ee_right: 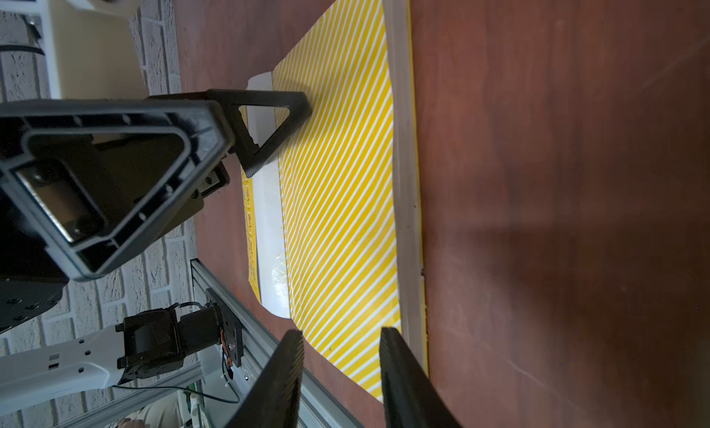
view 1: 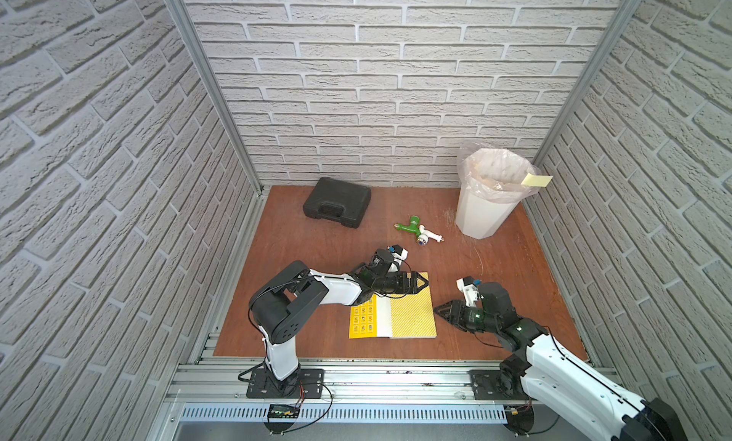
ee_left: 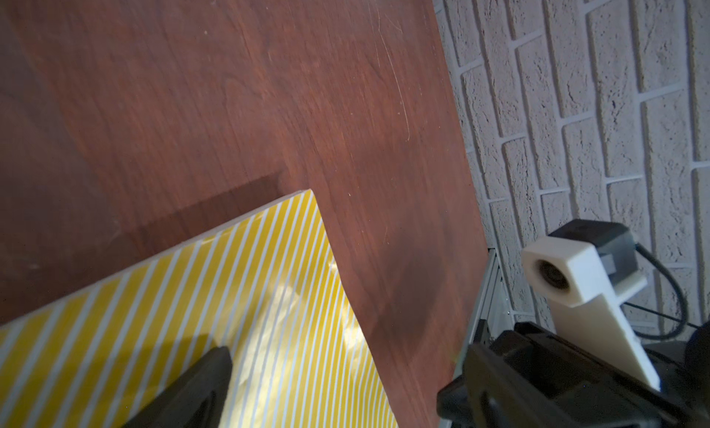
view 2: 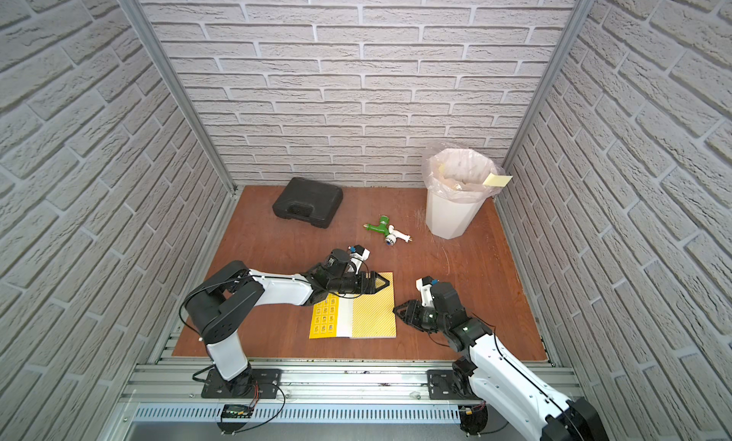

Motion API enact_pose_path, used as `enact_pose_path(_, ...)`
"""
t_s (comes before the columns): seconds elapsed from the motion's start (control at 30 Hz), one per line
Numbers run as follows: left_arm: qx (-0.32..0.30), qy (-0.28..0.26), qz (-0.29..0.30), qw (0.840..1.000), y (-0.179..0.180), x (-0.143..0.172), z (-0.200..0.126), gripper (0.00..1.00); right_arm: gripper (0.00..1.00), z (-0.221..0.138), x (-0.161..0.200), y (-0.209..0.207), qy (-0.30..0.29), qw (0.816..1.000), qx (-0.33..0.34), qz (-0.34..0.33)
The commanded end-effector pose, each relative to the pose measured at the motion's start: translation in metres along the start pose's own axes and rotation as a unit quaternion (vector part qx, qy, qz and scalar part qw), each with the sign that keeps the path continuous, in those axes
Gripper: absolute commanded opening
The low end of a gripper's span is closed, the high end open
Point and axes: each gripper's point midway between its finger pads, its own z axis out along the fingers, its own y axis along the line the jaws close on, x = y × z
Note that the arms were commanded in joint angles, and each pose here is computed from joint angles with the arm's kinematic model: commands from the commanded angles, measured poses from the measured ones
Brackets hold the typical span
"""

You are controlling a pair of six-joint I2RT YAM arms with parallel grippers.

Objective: Peel off the used sticky note
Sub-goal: Close the book at the center of the board.

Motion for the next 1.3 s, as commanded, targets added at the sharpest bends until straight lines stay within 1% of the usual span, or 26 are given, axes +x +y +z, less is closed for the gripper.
enact_pose_path(0.0,-0.006,-0.015,-0.002,1.000,0.002,-0.011,0.000,0.98,0.37,0.012,-0.008,0.030,-0.015,0.998,-0.050,-0.032)
enact_pose_path(0.13,-0.003,-0.020,-0.008,1.000,0.002,-0.014,-0.002,0.98,0.36,0.036,0.001,0.039,0.007,0.997,-0.046,-0.056)
enact_pose_path(0.3,0.005,-0.033,-0.016,0.999,0.002,-0.021,-0.013,0.98,0.37,0.062,0.008,0.030,0.028,0.998,-0.028,-0.057)
enact_pose_path(0.47,0.006,-0.062,-0.027,0.998,0.006,-0.034,-0.047,0.98,0.37,0.078,0.011,0.016,0.039,0.998,-0.011,-0.043)
enact_pose_path(0.6,-0.014,-0.085,-0.031,0.996,0.014,-0.033,-0.082,0.98,0.37,0.085,0.012,0.010,0.043,0.998,-0.006,-0.036)
enact_pose_path(0.67,-0.032,-0.093,-0.041,0.994,0.021,-0.027,-0.099,0.98,0.37,0.087,0.011,0.011,0.042,0.999,-0.007,-0.034)
enact_pose_path(0.73,-0.061,-0.093,-0.062,0.992,0.034,-0.016,-0.116,0.98,0.37,0.088,0.010,0.010,0.041,0.999,-0.007,-0.033)
enact_pose_path(0.83,-0.096,-0.078,-0.098,0.987,0.049,0.009,-0.133,0.98,0.37,0.088,0.009,0.009,0.038,0.999,-0.003,-0.033)
enact_pose_path(0.93,-0.118,-0.065,-0.148,0.980,0.059,0.037,-0.147,0.98,0.37,0.089,0.008,0.008,0.036,0.999,0.000,-0.031)
enact_pose_path(1.07,-0.115,-0.062,-0.217,0.967,0.065,0.069,-0.159,0.98,0.37,0.090,0.007,0.009,0.033,0.999,-0.002,-0.028)
enact_pose_path(1.27,-0.095,-0.065,-0.275,0.954,0.055,0.104,-0.171,0.98,0.38,0.094,0.007,0.009,0.036,0.999,-0.006,-0.022)
